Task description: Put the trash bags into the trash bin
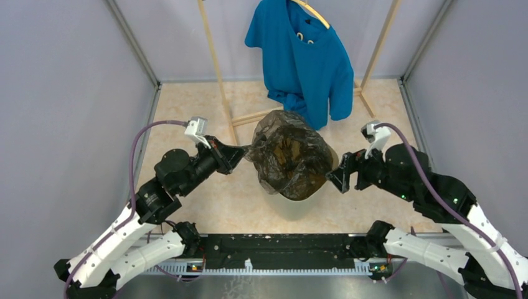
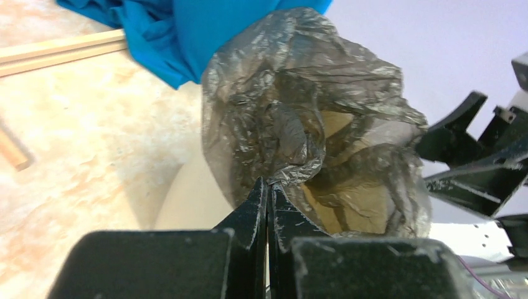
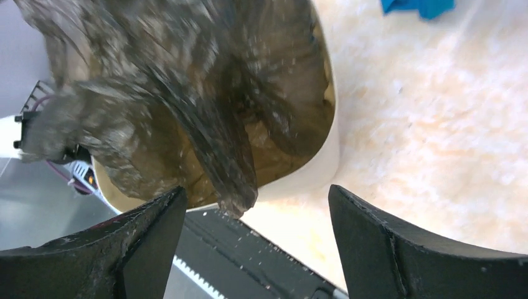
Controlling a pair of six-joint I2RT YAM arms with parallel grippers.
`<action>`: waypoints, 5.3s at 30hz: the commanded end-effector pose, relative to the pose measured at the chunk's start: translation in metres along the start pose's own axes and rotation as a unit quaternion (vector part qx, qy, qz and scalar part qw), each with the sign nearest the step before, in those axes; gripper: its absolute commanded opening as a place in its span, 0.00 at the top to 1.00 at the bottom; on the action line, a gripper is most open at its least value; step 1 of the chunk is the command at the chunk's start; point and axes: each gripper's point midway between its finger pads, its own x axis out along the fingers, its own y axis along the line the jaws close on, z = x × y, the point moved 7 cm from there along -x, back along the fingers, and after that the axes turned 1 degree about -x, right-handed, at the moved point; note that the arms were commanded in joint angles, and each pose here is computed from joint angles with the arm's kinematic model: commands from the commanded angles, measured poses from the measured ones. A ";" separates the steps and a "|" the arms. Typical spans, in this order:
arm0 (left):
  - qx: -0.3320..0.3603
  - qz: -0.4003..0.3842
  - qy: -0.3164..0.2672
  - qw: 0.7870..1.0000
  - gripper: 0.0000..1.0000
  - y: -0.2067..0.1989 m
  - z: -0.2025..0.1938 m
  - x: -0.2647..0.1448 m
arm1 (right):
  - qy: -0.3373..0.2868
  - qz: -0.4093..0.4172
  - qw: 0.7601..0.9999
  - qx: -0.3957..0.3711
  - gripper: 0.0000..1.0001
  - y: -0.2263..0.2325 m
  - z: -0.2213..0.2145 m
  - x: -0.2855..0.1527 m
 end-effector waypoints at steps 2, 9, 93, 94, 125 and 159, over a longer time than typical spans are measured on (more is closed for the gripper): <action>-0.008 0.064 -0.021 0.998 1.00 0.016 0.002 -0.007 | 0.037 0.049 0.996 0.068 0.21 0.011 -0.034 0.028; -0.040 0.118 -0.025 0.992 1.00 0.031 -0.007 -0.007 | -0.032 0.085 0.989 0.118 0.33 0.019 -0.040 0.073; 0.161 0.141 0.029 0.976 0.10 -0.010 0.059 0.064 | -0.122 0.190 0.974 0.008 1.00 0.088 0.009 0.087; 0.158 0.137 0.042 0.977 0.18 -0.009 0.053 0.068 | -0.123 0.192 0.974 0.009 1.00 0.088 0.010 0.086; 0.093 0.042 0.151 0.983 0.26 -0.001 -0.016 0.081 | -0.074 0.115 0.991 -0.014 1.00 0.087 0.011 0.114; 0.058 -0.017 0.111 0.992 0.91 -0.030 0.013 0.023 | -0.070 0.148 0.986 0.022 0.48 0.093 0.025 0.084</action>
